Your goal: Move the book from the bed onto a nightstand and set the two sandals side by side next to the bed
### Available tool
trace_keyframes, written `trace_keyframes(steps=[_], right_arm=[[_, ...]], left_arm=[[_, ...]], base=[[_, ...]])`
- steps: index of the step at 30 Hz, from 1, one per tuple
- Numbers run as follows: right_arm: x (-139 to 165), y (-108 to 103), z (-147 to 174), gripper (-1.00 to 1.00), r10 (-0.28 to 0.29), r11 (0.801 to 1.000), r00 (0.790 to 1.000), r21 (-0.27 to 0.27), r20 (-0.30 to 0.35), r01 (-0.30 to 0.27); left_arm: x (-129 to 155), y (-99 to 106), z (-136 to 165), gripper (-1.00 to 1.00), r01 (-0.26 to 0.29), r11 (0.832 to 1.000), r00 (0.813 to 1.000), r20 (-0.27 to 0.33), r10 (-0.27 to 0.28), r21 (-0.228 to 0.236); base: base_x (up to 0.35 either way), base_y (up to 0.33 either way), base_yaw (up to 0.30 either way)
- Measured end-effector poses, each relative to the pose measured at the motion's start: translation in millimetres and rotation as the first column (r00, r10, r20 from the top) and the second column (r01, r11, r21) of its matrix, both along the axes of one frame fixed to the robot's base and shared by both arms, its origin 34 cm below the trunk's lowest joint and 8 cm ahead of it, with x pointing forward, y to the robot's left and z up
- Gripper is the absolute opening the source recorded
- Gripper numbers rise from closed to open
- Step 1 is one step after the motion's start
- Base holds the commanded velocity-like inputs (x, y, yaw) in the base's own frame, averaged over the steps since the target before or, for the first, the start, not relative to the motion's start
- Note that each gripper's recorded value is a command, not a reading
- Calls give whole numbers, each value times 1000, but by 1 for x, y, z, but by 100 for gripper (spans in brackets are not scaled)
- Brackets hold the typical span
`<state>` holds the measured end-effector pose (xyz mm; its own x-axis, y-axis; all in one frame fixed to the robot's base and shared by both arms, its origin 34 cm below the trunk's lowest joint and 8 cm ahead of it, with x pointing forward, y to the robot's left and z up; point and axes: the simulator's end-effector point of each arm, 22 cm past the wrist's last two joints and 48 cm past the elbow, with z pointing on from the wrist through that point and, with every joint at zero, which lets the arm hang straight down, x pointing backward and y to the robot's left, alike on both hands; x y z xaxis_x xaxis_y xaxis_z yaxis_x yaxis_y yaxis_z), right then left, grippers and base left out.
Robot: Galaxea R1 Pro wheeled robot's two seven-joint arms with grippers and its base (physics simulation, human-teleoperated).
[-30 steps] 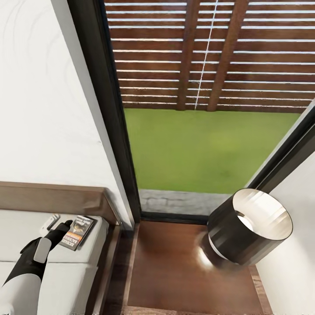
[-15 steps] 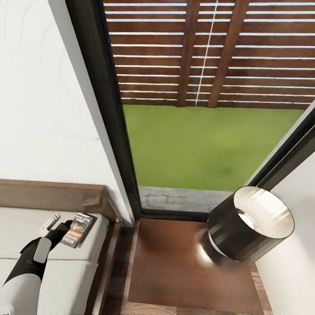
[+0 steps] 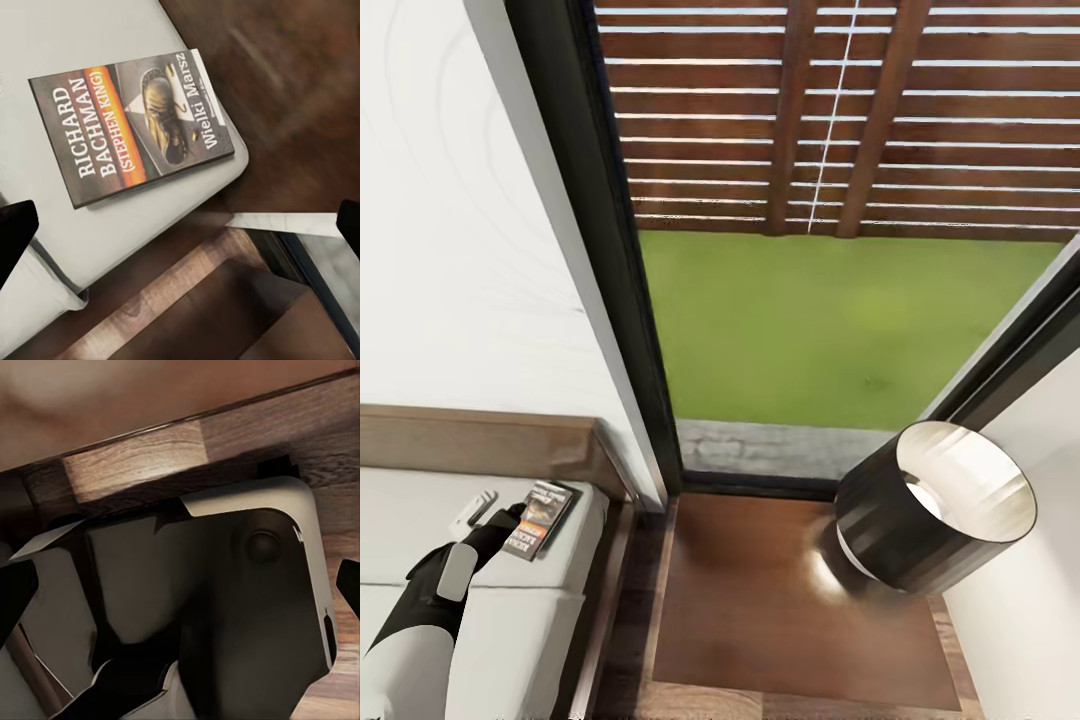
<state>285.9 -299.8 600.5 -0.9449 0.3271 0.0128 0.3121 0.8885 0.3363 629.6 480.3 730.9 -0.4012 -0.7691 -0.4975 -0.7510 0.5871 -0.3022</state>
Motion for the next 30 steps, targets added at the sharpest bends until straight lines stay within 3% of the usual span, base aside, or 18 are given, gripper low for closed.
trace_keyframes(steps=[10,18,30], right_arm=[[-6,-8,-3,100,-1,1000,1000,-17,-16,1],[-24,-45,-14,100,-3,981,996,-192,-88,-14],[-35,-52,-19,100,-4,973,993,-230,-121,-24]], left_arm=[[-4,0,-8,100,0,1000,1000,-16,0,0],[-8,0,-15,100,0,1000,1000,-28,0,-1],[-13,-1,-24,100,0,1000,999,-47,0,-1]], base=[[0,0,0],[0,0,0],[0,0,0]])
